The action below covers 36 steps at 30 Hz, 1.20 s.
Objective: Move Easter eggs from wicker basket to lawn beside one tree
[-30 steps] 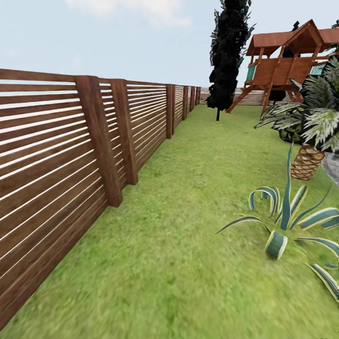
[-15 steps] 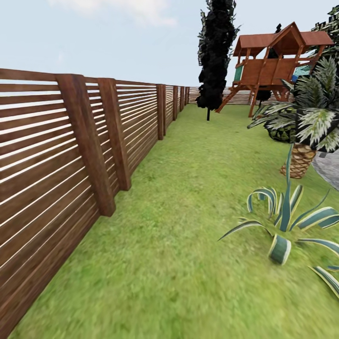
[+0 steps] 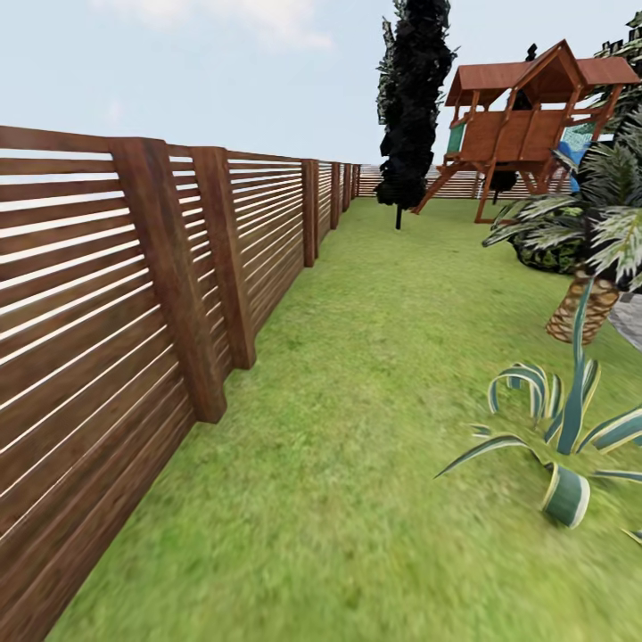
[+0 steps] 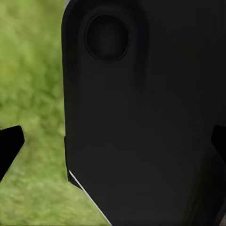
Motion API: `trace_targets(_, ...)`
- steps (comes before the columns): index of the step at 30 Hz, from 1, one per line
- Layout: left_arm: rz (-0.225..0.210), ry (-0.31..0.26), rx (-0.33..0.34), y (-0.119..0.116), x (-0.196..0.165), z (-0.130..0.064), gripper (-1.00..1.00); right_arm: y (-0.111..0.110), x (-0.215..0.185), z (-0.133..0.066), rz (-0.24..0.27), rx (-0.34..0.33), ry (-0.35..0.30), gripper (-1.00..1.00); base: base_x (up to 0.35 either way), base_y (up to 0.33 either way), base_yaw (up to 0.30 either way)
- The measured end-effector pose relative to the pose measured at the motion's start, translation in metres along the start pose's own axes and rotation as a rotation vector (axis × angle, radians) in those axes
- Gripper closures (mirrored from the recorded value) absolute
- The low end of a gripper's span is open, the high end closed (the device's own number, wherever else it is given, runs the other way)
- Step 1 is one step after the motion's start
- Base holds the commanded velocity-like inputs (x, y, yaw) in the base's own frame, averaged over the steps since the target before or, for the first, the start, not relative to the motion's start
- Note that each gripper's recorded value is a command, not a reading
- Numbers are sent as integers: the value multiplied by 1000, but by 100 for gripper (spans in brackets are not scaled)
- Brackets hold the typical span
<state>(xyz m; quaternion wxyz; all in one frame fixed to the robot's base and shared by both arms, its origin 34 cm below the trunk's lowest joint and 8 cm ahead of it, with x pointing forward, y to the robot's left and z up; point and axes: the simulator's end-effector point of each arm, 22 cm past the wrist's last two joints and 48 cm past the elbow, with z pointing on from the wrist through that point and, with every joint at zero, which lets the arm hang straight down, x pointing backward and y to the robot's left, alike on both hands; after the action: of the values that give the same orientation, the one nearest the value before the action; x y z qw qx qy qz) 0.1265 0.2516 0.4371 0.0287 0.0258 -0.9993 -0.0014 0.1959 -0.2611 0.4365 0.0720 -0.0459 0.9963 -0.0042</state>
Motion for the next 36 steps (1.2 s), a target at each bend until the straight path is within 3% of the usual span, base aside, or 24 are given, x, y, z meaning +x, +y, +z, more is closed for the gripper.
trace_targets(9, 0, 0, -1, 0, 0, 0, -100, 0, 0, 0, 0, 0, 0, -100, 323, 65, -19)
trace_targets(21, 0, 0, -1, 0, 0, 0, -100, 0, 0, 0, 0, 0, 0, -100, 332, 1, -230)
trace_targets(36, 1, 0, -1, 0, 0, 0, -100, -2, 1, 0, 0, 2, 3, -100, 333, 0, -9)
